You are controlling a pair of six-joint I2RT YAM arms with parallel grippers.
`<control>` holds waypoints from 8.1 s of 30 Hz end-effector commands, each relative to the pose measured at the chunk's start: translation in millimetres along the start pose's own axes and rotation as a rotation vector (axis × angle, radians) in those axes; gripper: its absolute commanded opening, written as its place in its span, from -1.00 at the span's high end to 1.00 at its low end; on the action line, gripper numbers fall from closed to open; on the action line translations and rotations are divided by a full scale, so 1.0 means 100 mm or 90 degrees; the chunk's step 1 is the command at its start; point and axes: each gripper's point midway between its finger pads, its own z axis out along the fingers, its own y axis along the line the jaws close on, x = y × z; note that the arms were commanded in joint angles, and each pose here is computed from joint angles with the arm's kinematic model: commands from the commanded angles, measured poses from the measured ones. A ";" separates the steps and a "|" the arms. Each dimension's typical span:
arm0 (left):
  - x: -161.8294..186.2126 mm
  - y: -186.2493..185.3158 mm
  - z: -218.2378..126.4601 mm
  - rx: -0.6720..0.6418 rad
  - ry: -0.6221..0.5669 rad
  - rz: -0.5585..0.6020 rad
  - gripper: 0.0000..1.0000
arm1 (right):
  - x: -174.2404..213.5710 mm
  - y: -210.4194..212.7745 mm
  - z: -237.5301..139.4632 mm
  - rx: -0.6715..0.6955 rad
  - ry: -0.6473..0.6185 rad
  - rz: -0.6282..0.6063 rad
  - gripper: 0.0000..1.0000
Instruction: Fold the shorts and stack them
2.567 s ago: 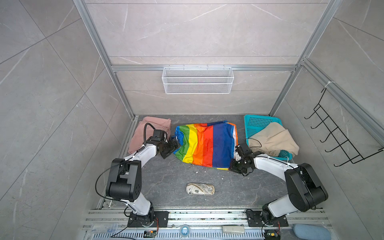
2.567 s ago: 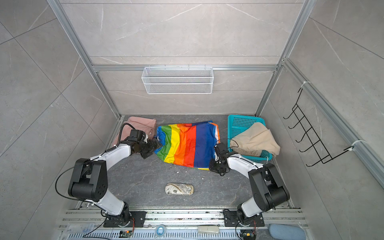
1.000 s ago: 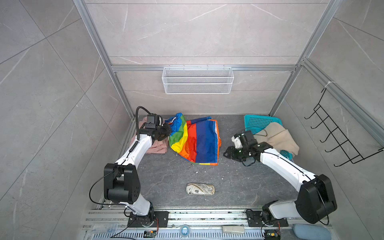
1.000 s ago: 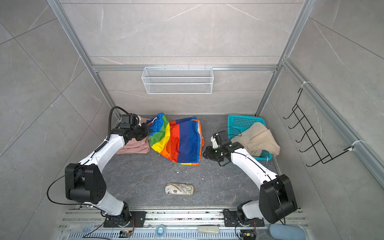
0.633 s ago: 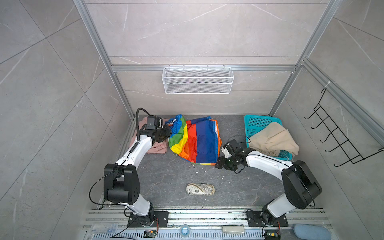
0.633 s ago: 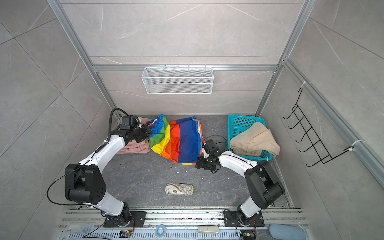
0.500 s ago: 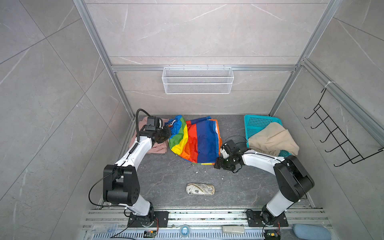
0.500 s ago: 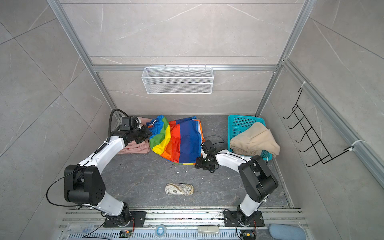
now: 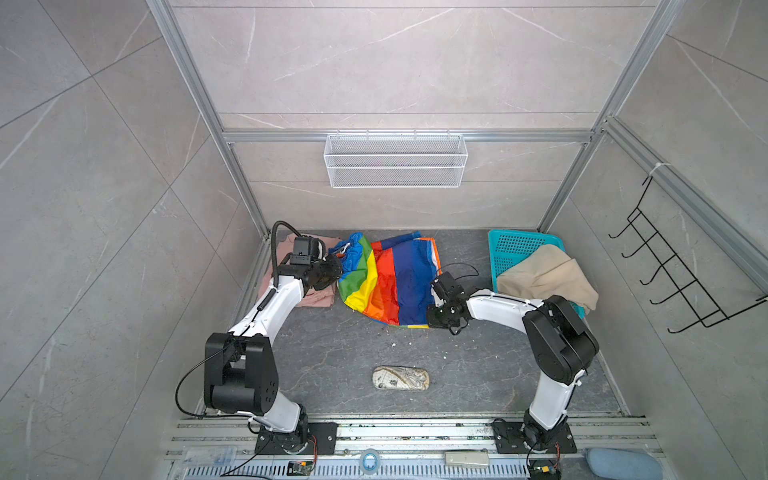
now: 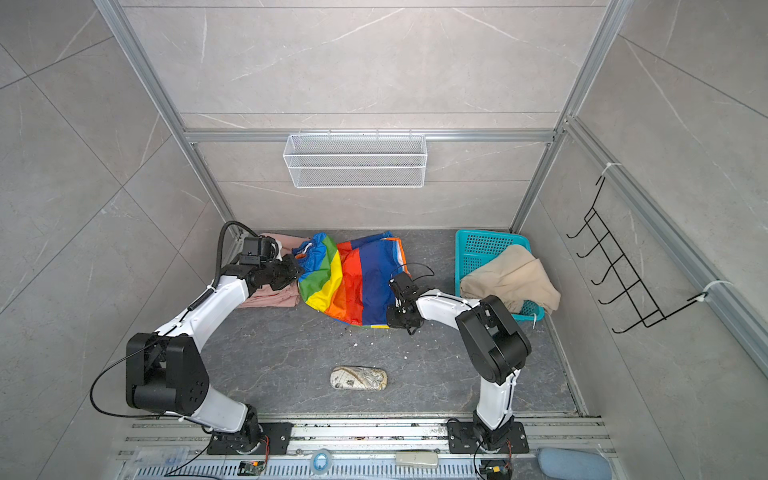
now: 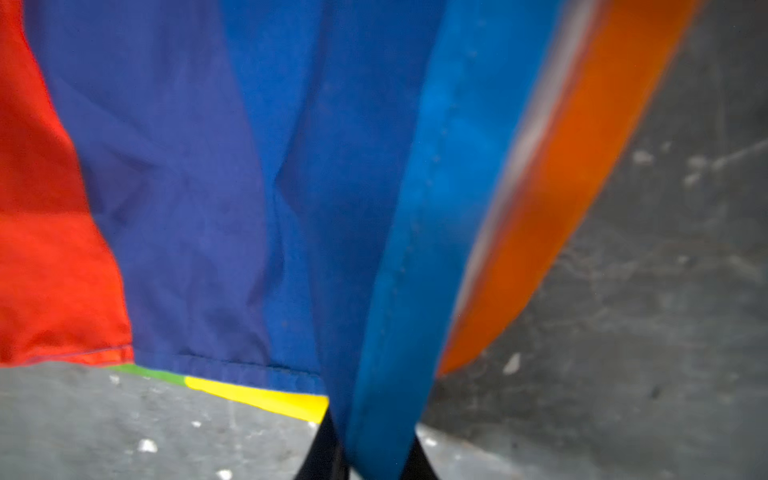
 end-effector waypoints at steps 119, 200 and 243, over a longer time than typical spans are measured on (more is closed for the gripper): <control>0.31 0.32 0.46 0.194 -0.045 -0.405 -0.17 | -1.55 -0.23 -2.15 -0.159 -0.280 0.111 1.00; -1.64 -1.58 -1.85 0.464 -0.185 -0.224 1.00 | -3.04 -1.09 -5.07 -0.255 -0.706 0.184 1.00; -0.54 0.17 0.66 0.204 0.039 -0.278 1.00 | -1.21 -0.80 -2.04 -0.132 -0.273 0.173 1.00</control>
